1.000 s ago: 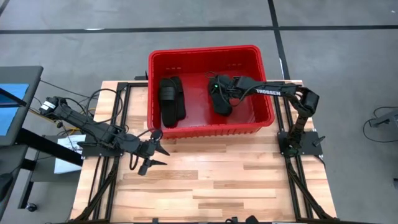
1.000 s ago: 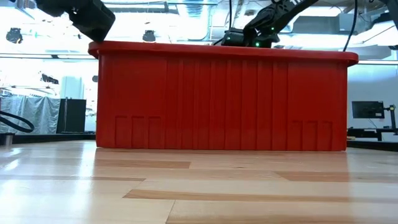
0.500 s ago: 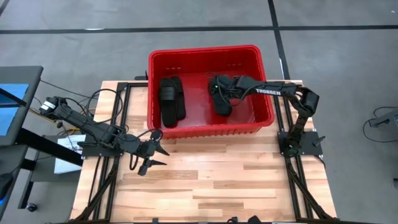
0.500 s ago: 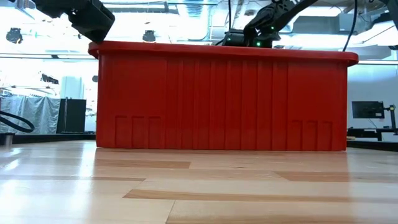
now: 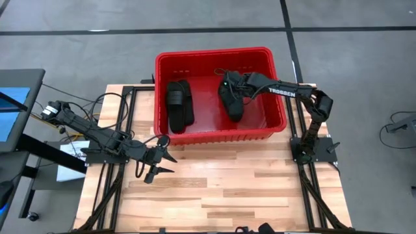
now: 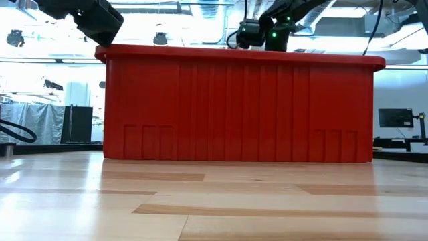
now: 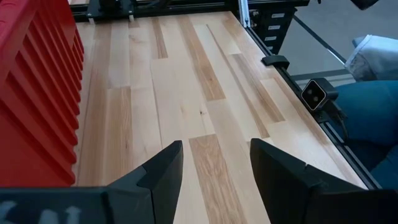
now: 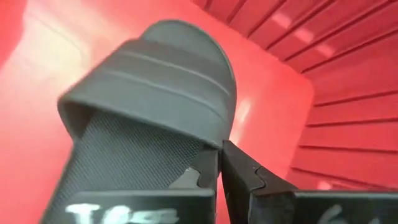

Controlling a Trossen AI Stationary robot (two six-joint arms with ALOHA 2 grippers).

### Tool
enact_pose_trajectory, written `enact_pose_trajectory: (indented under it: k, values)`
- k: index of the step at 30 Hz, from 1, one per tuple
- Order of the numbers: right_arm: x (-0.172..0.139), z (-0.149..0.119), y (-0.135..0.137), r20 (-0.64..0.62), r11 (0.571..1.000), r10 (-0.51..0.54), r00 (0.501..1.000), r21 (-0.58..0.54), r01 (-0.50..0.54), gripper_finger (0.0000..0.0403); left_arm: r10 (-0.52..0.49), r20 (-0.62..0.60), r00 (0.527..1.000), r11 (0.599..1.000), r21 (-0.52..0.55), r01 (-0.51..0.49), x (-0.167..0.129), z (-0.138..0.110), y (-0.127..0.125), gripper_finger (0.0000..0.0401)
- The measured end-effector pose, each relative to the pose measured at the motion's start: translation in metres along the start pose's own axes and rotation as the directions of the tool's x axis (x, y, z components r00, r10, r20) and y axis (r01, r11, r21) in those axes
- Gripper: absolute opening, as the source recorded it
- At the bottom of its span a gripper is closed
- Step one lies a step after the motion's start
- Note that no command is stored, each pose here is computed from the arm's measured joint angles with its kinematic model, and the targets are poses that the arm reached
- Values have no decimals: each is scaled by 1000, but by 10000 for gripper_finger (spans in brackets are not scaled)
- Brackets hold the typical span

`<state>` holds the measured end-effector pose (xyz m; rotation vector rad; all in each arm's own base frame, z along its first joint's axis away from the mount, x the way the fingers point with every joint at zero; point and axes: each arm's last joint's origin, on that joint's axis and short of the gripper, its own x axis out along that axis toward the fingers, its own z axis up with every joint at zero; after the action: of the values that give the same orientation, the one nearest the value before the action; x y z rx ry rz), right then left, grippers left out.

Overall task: Pick and place slides into bin
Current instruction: Put the black slides into the red bin

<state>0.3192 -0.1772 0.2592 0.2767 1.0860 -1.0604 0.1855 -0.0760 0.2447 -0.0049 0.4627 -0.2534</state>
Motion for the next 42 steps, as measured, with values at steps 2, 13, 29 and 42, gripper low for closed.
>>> enact_pose_trajectory:
  k: [2, 13, 29, 42]
  values:
    - [-6, 4, -2, 6, 1000, -13, 1000, -1, 13, 0, 0, 0, 1000, 1000, 0, 0, 0, 0, 0, 178]
    - [-21, 12, -15, -15, 998, -65, 998, -14, 65, 0, 0, 0, 1000, 1000, 0, 0, 0, 0, 0, 178]
    - [0, -6, -10, -81, 998, -56, 995, -10, 56, 0, 0, 0, 1000, 1000, 0, 0, 0, 0, 0, 178]
    - [1, -5, -8, -68, 999, -31, 997, 10, 32, 0, 0, 0, 1000, 1000, 0, 0, 0, 0, 0, 178]
